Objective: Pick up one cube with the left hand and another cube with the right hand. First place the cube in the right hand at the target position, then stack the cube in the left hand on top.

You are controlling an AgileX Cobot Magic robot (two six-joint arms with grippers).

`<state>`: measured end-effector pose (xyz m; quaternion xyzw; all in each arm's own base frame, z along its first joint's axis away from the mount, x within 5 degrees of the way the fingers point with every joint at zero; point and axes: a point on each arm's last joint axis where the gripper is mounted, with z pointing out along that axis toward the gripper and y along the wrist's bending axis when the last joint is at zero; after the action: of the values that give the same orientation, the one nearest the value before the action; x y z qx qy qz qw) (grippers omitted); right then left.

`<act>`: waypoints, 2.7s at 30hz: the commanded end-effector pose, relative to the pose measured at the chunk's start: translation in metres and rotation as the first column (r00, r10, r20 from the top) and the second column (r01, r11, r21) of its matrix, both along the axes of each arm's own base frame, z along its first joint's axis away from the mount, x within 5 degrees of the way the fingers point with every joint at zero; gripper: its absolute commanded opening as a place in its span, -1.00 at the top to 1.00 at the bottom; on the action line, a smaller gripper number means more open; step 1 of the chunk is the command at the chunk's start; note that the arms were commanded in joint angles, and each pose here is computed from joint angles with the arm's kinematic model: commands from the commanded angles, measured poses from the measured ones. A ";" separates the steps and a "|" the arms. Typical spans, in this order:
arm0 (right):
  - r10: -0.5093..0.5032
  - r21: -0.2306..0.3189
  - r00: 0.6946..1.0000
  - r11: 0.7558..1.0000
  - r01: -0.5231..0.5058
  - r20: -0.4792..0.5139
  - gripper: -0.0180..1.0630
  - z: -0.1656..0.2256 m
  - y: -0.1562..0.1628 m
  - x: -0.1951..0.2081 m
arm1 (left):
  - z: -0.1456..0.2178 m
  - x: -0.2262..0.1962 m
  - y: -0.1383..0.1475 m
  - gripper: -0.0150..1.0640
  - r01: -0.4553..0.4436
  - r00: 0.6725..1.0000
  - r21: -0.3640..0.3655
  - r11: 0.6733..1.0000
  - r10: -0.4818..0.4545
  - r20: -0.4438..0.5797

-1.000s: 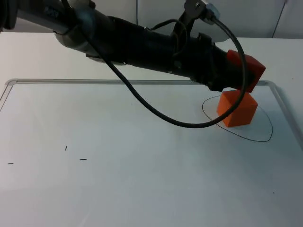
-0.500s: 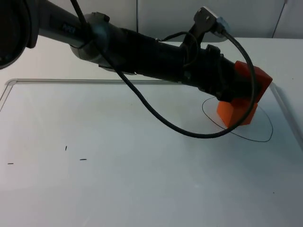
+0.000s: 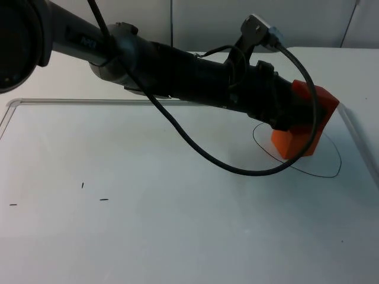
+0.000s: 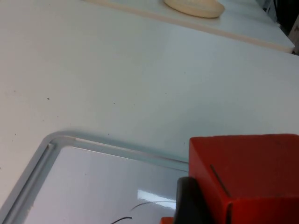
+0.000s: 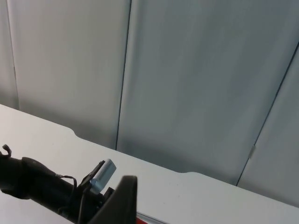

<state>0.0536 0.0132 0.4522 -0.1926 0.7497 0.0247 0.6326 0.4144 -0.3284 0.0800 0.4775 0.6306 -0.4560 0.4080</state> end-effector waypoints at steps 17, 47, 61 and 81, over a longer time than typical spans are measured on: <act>0.000 -0.007 1.000 1.000 0.000 0.026 -0.97 0.001 -0.001 -0.002 | -0.009 -0.001 -0.003 0.59 -0.012 1.000 0.028 1.000 0.012 0.000; 0.002 -0.009 1.000 1.000 -0.002 0.021 -0.97 0.000 -0.001 -0.002 | 0.010 -0.005 -0.001 -0.21 0.056 0.998 0.046 0.997 -0.056 -0.014; 0.008 -0.003 1.000 1.000 -0.007 0.019 -0.97 0.000 0.000 -0.002 | 0.011 0.006 0.008 -0.21 -0.018 1.000 0.074 0.997 0.018 0.006; 0.010 -0.026 1.000 1.000 -0.009 0.006 -0.97 -0.001 0.000 -0.002 | 0.023 0.014 0.041 -0.21 0.036 0.999 0.261 0.965 -0.028 -0.035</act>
<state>0.0535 0.0132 0.4514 -0.2018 0.7501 0.0179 0.6295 0.4238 -0.2977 0.0925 0.5338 0.6658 -0.3944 0.3408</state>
